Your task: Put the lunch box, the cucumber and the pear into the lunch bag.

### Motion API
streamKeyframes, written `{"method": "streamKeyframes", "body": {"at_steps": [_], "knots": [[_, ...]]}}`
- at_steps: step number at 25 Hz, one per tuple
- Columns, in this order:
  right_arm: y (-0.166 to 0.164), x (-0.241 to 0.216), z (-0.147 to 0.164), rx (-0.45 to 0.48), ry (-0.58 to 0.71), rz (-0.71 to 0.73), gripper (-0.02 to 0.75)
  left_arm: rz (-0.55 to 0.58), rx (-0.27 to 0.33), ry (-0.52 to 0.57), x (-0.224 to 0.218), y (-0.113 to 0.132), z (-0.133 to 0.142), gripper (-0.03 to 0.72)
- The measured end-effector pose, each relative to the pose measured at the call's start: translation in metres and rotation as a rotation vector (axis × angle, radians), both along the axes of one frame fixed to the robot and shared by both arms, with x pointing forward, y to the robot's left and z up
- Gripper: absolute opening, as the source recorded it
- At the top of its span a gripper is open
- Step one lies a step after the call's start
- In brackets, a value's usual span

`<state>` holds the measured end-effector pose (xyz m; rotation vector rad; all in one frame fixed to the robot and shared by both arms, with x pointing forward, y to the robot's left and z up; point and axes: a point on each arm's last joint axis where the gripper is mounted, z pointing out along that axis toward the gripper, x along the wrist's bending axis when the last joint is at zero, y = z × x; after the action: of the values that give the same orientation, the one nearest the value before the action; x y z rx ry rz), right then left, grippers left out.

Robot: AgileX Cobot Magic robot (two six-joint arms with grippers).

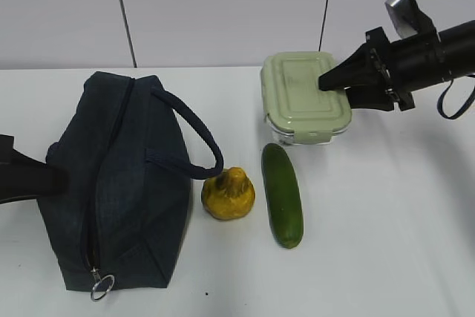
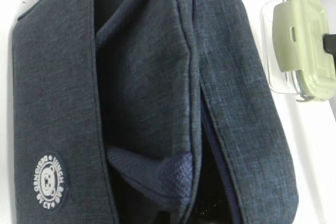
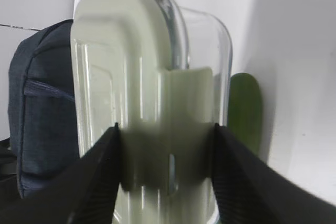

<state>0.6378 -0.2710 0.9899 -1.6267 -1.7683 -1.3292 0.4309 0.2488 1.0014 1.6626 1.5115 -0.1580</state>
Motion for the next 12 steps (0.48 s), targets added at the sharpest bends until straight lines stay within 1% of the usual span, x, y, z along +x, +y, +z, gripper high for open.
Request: {"method": "streamKeyframes", "body": {"at_steps": [8,12], "knots": [[0.049,-0.010,0.033,0.097,-0.063,0.066,0.389,0.005,0.006,-0.003,0.000,0.001,0.000,-0.016],[0.072,-0.014,0.041,0.148,-0.067,0.096,0.389,0.005,0.006,-0.003,0.000,0.001,0.000,-0.016]]}}
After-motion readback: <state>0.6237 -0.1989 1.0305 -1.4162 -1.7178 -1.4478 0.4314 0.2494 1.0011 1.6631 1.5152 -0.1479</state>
